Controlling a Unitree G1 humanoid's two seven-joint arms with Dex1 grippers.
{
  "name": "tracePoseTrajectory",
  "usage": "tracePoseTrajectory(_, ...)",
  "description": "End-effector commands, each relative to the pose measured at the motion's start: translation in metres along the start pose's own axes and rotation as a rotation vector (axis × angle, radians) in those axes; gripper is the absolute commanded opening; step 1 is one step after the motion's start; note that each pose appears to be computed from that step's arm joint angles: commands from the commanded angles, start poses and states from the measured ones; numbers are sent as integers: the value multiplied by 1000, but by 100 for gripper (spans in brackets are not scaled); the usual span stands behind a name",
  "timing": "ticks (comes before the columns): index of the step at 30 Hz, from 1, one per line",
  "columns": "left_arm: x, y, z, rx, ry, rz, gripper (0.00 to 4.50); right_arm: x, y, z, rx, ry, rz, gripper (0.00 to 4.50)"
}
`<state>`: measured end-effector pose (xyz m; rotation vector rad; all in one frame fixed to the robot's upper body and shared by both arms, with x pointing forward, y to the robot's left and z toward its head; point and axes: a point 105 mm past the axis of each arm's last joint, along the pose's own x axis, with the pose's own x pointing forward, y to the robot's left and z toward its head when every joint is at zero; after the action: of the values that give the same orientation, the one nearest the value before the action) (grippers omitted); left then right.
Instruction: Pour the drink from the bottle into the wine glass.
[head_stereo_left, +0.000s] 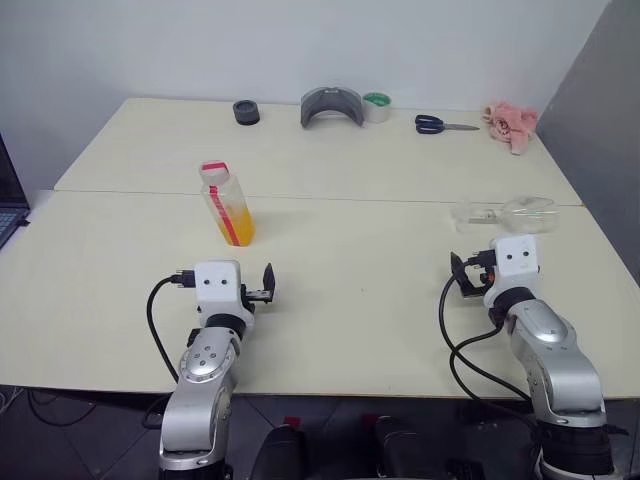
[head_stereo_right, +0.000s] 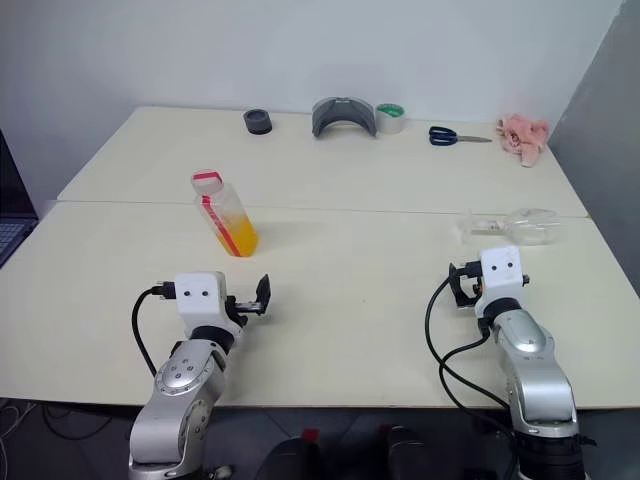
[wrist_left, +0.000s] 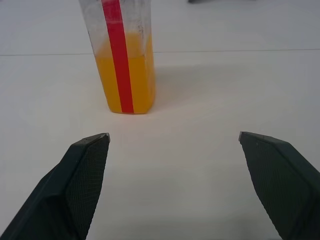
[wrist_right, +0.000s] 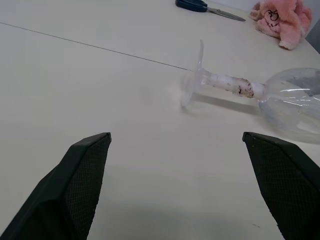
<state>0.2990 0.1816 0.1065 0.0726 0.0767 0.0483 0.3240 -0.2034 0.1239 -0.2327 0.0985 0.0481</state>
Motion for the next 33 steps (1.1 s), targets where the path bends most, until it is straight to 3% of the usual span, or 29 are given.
tracePoseTrajectory(1, -2, 5, 20, 32, -78, 22, 449, -2, -2, 14, -19, -57, -11, 450)
tracePoseTrajectory(28, -4, 7, 21, 23, -90, 36, 449, -1, -3, 17, -31, -65, -1, 450)
tracePoseTrajectory(31, -3, 12, 20, 16, -88, 54, 449, 1, 1, 21, -27, -74, 39, 450)
tracePoseTrajectory(33, -3, 18, 20, -3, -86, 75, 449, 2, 15, 34, 0, -110, 161, 450)
